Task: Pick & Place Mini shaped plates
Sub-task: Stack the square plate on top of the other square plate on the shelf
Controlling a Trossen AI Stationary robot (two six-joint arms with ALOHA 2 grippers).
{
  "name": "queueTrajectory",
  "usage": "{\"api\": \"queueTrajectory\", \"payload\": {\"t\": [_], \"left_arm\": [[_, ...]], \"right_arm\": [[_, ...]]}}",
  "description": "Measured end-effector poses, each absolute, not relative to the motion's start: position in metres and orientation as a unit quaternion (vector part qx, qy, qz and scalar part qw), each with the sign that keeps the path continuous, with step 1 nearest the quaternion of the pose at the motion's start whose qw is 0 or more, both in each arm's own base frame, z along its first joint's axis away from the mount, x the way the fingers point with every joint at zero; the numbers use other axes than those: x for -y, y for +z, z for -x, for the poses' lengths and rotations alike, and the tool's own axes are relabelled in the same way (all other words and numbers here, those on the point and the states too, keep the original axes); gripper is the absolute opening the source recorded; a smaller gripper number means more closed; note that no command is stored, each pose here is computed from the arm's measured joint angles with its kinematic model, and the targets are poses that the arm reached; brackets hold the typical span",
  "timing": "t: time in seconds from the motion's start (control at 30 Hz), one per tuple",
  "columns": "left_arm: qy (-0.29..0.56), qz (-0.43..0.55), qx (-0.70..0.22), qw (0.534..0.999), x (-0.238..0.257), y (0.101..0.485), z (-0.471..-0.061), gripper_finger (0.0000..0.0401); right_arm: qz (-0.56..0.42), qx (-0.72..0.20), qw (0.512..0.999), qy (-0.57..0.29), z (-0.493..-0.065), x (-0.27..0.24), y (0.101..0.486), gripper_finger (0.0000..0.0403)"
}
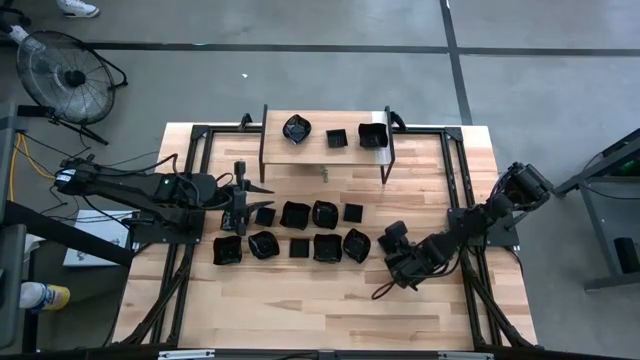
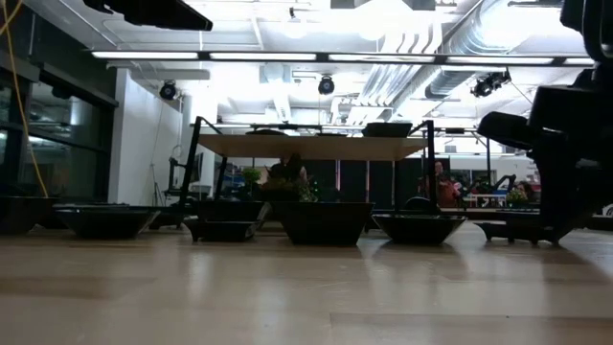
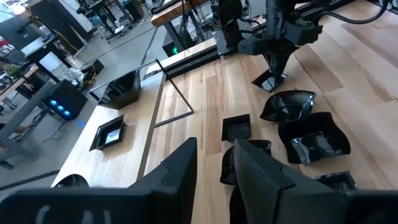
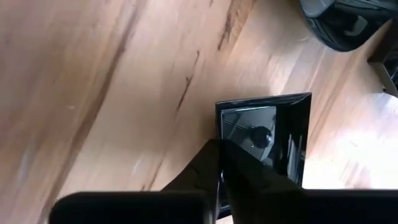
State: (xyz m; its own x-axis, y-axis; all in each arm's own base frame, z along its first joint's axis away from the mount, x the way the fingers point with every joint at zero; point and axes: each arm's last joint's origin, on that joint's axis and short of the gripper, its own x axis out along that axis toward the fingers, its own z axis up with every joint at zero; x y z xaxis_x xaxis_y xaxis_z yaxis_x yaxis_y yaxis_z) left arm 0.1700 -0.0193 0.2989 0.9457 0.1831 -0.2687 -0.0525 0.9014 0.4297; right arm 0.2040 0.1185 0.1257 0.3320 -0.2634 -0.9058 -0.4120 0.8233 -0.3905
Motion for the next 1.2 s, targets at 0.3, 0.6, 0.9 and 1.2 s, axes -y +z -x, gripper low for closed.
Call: {"api": "queueTrajectory", "payload": {"t": [0.3,0.6,0.9,1.2], "left_arm": [[0.061,-0.211,-0.156,0.963,0.019,0.298,-0.170,0.0103],[0.058,-0.201,-0.156,0.965,0.020,0.298,-0.170,0.0103],[0.051,-0.198,-0.155,0.966,0.020,0.298,-0.170,0.0103],[0.050,-0.200,-0.155,0.966,0.020,0.298,-0.170,0.0103]], "right_arm": [[0.274,-0.586,0.761,0.049,-0.205,-0.120,0.129,0.0007],[0.257,-0.594,0.761,0.044,-0.220,-0.131,0.163,0.0003],[0.279,-0.600,0.749,0.032,-0.230,-0.136,0.200,0.0002],[0.286,-0.591,0.754,0.006,-0.251,-0.121,0.240,0.0001]]}}
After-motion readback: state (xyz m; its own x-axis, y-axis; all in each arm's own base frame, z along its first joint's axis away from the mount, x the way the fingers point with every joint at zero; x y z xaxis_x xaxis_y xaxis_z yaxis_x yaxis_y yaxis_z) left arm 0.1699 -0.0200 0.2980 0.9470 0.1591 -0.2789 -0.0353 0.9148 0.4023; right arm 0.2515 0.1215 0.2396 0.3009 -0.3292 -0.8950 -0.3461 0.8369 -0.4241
